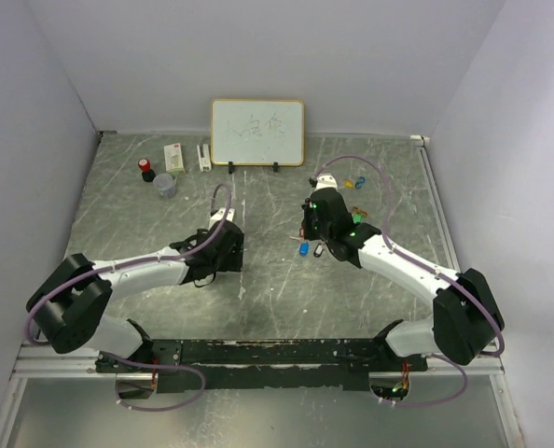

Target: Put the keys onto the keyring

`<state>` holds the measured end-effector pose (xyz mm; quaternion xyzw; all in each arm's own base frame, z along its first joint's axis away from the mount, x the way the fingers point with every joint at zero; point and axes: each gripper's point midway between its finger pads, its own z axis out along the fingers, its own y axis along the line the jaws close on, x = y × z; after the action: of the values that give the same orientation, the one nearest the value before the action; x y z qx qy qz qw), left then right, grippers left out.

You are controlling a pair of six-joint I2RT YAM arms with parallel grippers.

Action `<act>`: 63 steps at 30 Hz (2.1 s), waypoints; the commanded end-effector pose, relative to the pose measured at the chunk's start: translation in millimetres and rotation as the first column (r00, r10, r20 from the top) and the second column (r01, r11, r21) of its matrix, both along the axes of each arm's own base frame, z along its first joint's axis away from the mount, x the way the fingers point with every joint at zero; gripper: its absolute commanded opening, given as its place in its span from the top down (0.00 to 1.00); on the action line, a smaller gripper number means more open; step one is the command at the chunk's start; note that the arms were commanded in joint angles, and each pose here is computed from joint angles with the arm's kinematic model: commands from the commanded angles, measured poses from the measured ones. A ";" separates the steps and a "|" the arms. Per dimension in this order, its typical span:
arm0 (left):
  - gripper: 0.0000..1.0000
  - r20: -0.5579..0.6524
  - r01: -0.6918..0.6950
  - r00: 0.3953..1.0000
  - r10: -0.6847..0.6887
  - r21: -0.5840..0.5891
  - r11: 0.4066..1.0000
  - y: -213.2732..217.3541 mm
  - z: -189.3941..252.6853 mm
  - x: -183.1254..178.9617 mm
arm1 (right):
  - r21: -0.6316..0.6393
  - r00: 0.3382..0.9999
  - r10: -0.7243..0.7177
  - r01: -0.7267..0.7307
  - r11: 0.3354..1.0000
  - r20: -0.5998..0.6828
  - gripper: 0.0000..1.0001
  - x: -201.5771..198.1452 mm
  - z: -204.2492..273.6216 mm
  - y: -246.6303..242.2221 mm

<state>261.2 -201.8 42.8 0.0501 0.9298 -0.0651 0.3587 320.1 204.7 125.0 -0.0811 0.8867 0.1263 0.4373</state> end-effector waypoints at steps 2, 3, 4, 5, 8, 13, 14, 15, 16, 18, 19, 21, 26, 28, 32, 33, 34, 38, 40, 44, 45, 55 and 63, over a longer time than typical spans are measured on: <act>0.19 0.022 -0.084 0.996 0.082 0.108 0.991 21.0 -11.8 -0.1 | 0.017 1.000 -0.005 0.004 1.000 0.023 1.00 -1.7 5.8 0.0; 0.19 0.026 -0.090 0.996 0.087 0.116 0.989 22.4 -12.5 0.4 | 0.016 1.000 -0.004 0.003 1.000 0.023 1.00 -1.8 5.6 0.3; 0.19 0.029 -0.095 0.995 0.092 0.122 0.988 23.5 -12.9 1.0 | 0.013 1.000 -0.004 0.003 1.000 0.021 1.00 -1.8 4.9 0.2; 0.19 0.034 -0.097 0.995 0.094 0.125 0.987 23.8 -12.6 2.4 | 0.012 1.000 -0.002 0.002 1.000 0.021 1.00 -1.7 4.8 0.6; 0.20 0.039 -0.094 0.995 0.089 0.131 0.987 22.3 -13.7 5.3 | 0.011 1.000 -0.003 0.003 1.000 0.021 1.00 -0.3 4.6 1.0; 0.24 0.034 -0.086 0.996 0.082 0.142 0.986 19.9 -18.9 7.6 | 0.004 1.000 -0.006 0.006 1.000 0.022 1.00 0.0 4.1 0.1; 0.25 0.033 -0.085 0.996 0.081 0.143 0.986 20.0 -19.7 7.7 | 0.005 1.000 -0.007 0.007 1.000 0.022 1.00 0.2 4.4 0.0; 0.26 0.032 -0.083 0.996 0.079 0.145 0.986 19.8 -21.1 7.5 | 0.005 1.000 -0.006 0.006 1.000 0.023 1.00 0.1 4.7 0.2; 0.27 0.030 -0.082 0.996 0.078 0.146 0.986 20.0 -22.1 7.2 | 0.004 1.000 -0.007 0.007 1.000 0.023 1.00 0.0 4.5 -0.2; 0.29 0.031 -0.079 0.997 0.075 0.145 0.986 19.6 -22.9 6.9 | 0.003 1.000 -0.009 0.009 1.000 0.022 1.00 0.0 4.1 -0.6; 0.30 0.031 -0.078 0.997 0.075 0.144 0.986 19.7 -23.3 6.8 | 0.004 1.000 -0.009 0.009 1.000 0.023 1.00 0.2 4.6 -0.4; 0.33 0.036 -0.078 0.997 0.074 0.145 0.986 20.0 -23.1 7.4 | 0.004 1.000 -0.009 0.008 1.000 0.023 1.00 0.5 4.7 -0.3; 0.40 0.040 -0.072 0.997 0.067 0.141 0.987 18.3 -24.1 8.7 | 0.005 1.000 -0.006 0.006 1.000 0.021 1.00 0.4 4.0 0.6; 0.44 0.038 -0.070 0.997 0.065 0.146 0.987 18.4 -24.7 8.4 | 0.004 1.000 -0.007 0.006 1.000 0.022 1.00 0.6 4.6 0.3; 0.56 0.038 -0.070 0.997 0.065 0.145 0.987 18.6 -24.4 8.2 | 0.002 1.000 -0.007 0.007 1.000 0.024 1.00 0.3 5.4 -0.3; 0.59 0.038 -0.069 0.997 0.065 0.144 0.987 18.6 -23.9 8.0 | 0.003 1.000 -0.007 0.006 1.000 0.024 1.00 0.2 5.5 0.2; 0.64 0.039 -0.070 0.997 0.065 0.143 0.987 18.9 -23.6 8.1 | 0.003 1.000 -0.006 0.006 1.000 0.024 1.00 0.4 5.4 0.3; 0.81 0.041 -0.070 0.997 0.065 0.140 0.988 19.2 -20.9 7.6 | 0.006 1.000 -0.003 0.003 1.000 0.023 1.00 0.8 5.5 1.6; 0.89 0.045 -0.067 0.997 0.062 0.139 0.988 18.8 -17.4 8.1 | 0.008 1.000 0.001 -0.001 1.000 0.025 1.00 1.1 6.7 2.5; 0.93 0.075 -0.049 0.996 0.041 0.102 0.994 10.2 3.8 14.3 | 0.013 0.999 0.037 -0.038 0.999 0.035 1.00 -0.4 10.3 9.4; 0.93 0.088 -0.041 0.996 0.034 0.088 0.995 7.1 11.1 16.5 | 0.018 0.997 0.060 -0.060 0.998 0.039 1.00 -2.1 11.5 13.3; 0.93 0.197 0.126 0.975 -0.106 -0.088 0.988 -51.5 83.6 40.8 | 0.101 0.942 0.314 -0.326 0.940 0.121 1.00 -23.7 24.0 57.0; 0.93 0.215 0.260 0.952 -0.216 -0.200 0.945 -93.0 103.0 42.7 | 0.128 0.886 0.435 -0.456 0.881 0.162 1.00 -39.7 26.6 78.9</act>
<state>305.6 -267.6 134.4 0.0944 0.8780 -0.1563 0.4424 288.6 266.5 134.4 -0.2166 0.8352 0.2516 0.4384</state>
